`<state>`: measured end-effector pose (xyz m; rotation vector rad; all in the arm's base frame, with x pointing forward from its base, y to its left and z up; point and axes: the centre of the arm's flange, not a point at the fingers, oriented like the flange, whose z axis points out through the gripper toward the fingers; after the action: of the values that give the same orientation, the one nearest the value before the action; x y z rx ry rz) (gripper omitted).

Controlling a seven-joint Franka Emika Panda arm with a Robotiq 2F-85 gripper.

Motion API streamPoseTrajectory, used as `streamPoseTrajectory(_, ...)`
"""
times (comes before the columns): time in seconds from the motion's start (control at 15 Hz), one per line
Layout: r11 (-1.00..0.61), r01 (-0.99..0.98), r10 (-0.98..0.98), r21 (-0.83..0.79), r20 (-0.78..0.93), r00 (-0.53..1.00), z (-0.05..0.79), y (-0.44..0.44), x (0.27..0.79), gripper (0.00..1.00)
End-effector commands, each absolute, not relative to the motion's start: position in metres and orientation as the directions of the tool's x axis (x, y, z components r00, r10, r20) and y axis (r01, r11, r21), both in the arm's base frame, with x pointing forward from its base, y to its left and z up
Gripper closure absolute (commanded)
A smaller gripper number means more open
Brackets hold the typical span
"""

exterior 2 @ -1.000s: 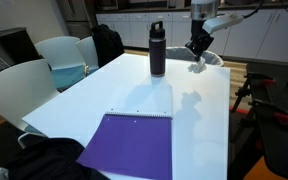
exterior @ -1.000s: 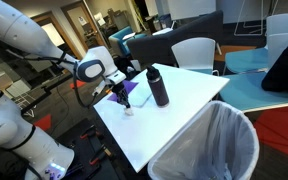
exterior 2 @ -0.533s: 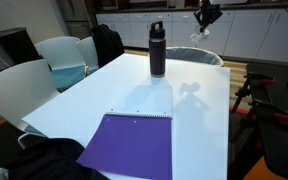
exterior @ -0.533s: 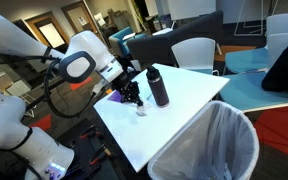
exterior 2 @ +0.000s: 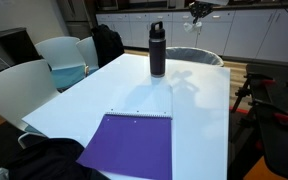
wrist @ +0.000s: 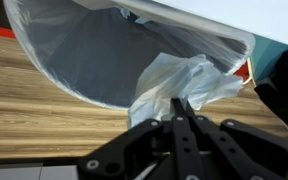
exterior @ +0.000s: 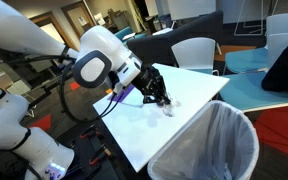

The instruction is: Put the crumpled paper inside the bin on the right

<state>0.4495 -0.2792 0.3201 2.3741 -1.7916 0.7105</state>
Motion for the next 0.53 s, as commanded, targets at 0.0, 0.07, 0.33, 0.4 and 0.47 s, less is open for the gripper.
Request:
streamPoseTrajectory(0.0,-0.194,-0.955,-0.909,-0.226,0.407,0.088,0.309,-0.305,0.487,1.00)
streamPoseTrajectory(0.07,-0.167,-0.958,-0.915,-0.233,0.399,0.062,0.305,-0.311,0.493,1.00)
streamPoseTrajectory(0.33,-0.067,-0.965,-0.915,-0.253,0.400,-0.041,0.298,-0.327,0.507,1.00)
streamPoseTrajectory(0.4,-0.044,-0.965,-0.917,-0.259,0.393,-0.064,0.297,-0.330,0.509,1.00)
streamPoseTrajectory(0.47,-0.023,-0.964,-0.915,-0.265,0.393,-0.086,0.296,-0.333,0.510,1.00)
